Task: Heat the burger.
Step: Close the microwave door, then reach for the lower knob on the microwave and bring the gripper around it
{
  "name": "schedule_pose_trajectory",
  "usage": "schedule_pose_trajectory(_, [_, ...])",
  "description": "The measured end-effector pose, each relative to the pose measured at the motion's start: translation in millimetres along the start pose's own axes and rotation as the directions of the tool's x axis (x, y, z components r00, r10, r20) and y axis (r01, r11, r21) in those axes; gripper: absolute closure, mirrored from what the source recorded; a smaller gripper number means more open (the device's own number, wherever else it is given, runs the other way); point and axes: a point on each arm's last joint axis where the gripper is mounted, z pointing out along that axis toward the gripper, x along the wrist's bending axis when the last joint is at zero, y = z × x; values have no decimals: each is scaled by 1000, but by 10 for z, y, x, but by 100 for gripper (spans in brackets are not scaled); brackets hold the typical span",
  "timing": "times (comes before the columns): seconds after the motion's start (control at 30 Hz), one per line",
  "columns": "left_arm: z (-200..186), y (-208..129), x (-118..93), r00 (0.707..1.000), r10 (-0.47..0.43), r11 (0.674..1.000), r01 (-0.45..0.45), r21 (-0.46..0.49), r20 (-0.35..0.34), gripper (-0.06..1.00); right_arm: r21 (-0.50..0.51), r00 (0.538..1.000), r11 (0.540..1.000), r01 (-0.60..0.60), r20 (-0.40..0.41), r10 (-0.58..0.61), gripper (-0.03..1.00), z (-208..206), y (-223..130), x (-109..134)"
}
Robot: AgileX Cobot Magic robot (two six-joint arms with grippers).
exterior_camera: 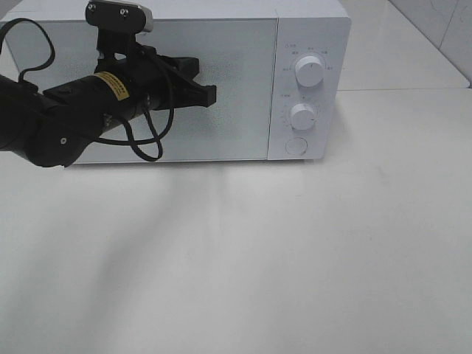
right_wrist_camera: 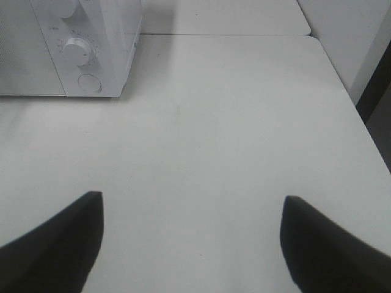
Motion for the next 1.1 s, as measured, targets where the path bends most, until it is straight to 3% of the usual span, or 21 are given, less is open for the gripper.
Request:
schedule_pose_trajectory(0.27, [5,-15,-43,1000,-10,999,10,35,1,94,0,1000,1000,0,0,0,20,0,0,0])
schedule_pose_trajectory(0.43, [-22,-34,-173,998,-60,981,63,183,-20,94,0,1000,1000,0,0,0,20,0,0,0])
schedule_pose_trajectory(0.57, [-79,-44,-301,999,-54,961,51,273,4,94,0,1000,1000,0,0,0,20,0,0,0])
schedule_pose_trajectory(0.67, [-150,-25,-416,999,-32,939,18,345,36,81,0,1000,1000,0,0,0,20,0,0,0])
schedule_pose_trajectory(0.7, [-196,-26,-479,998,-14,920,-9,391,57,64,0,1000,1000,0,0,0,20,0,0,0])
schedule_pose_trajectory(0.73, [-196,-26,-479,998,-14,920,-9,391,57,64,0,1000,1000,0,0,0,20,0,0,0])
schedule_pose_trajectory(0.77, [-218,-41,-504,998,-4,907,-24,421,66,55,0,1000,1000,0,0,0,20,0,0,0])
schedule_pose_trajectory(0.8, [-263,-66,-554,997,5,879,-42,474,79,29,0,1000,1000,0,0,0,20,0,0,0])
schedule_pose_trajectory(0.83, [-263,-66,-554,997,5,879,-42,474,79,29,0,1000,1000,0,0,0,20,0,0,0])
schedule_pose_trajectory(0.87, [-308,-88,-588,997,8,850,-50,524,83,8,0,1000,1000,0,0,0,20,0,0,0])
schedule_pose_trajectory(0.9, [-308,-88,-588,997,8,850,-50,524,83,8,0,1000,1000,0,0,0,20,0,0,0])
schedule_pose_trajectory(0.97, [-378,-126,-611,996,14,798,-62,600,84,-2,0,1000,1000,0,0,0,20,0,0,0])
schedule_pose_trajectory(1.0, [-378,-126,-611,996,14,798,-62,600,84,-2,0,1000,1000,0,0,0,20,0,0,0])
schedule_pose_trajectory(1.03, [-434,-133,-605,997,16,760,-63,647,78,-3,0,1000,1000,0,0,0,20,0,0,0])
schedule_pose_trajectory(1.1, [-460,-122,-602,997,16,747,-62,662,75,-4,0,1000,1000,0,0,0,20,0,0,0])
